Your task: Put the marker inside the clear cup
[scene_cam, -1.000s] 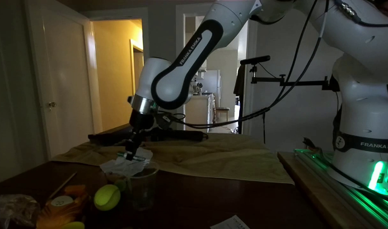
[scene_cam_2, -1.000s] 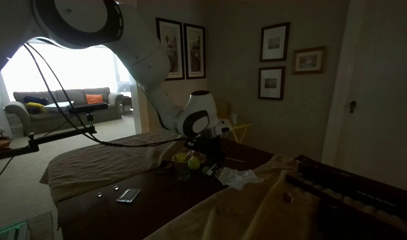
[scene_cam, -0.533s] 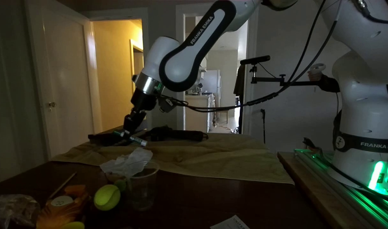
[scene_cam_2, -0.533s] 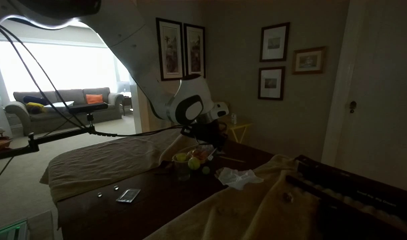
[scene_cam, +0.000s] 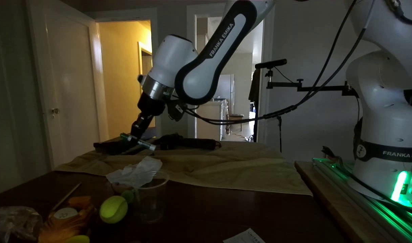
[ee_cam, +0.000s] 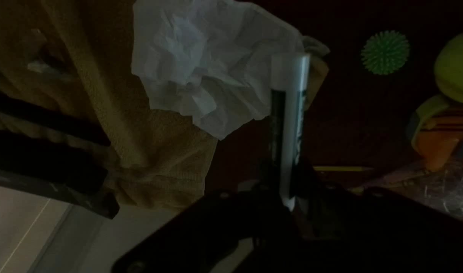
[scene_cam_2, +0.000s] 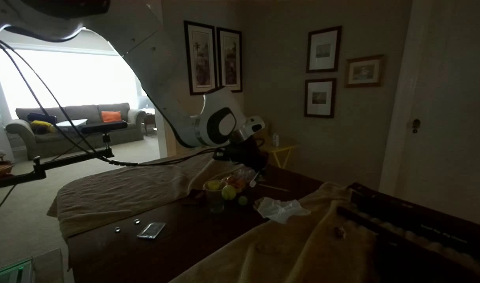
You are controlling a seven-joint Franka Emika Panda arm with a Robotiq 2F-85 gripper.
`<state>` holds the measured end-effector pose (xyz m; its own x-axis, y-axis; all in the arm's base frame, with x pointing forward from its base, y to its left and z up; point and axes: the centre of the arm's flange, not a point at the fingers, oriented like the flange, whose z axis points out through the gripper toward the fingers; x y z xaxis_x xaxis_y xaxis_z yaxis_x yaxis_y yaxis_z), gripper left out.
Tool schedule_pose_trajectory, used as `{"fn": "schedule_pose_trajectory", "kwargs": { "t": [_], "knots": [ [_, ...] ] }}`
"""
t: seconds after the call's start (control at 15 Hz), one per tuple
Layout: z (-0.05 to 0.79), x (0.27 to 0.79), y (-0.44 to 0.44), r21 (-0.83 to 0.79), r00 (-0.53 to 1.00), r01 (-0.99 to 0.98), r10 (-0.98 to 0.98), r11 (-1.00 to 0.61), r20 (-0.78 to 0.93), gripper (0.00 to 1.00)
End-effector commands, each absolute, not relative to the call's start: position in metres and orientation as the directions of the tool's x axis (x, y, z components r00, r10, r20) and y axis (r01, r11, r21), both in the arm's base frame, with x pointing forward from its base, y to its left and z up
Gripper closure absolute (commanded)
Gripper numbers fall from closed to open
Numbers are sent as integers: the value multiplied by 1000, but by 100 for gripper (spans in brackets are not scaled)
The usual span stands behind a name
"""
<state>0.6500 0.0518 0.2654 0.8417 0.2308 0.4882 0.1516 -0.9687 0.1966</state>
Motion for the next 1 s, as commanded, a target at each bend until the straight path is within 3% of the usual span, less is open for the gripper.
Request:
{"fn": "schedule_pose_trajectory", "kwargs": {
  "t": [0.0,0.93],
  "knots": [
    [272,640,98,289,810,170,300,-942,503,95],
    [287,618,181,367,766,154,345,-917,542,95]
  ]
}}
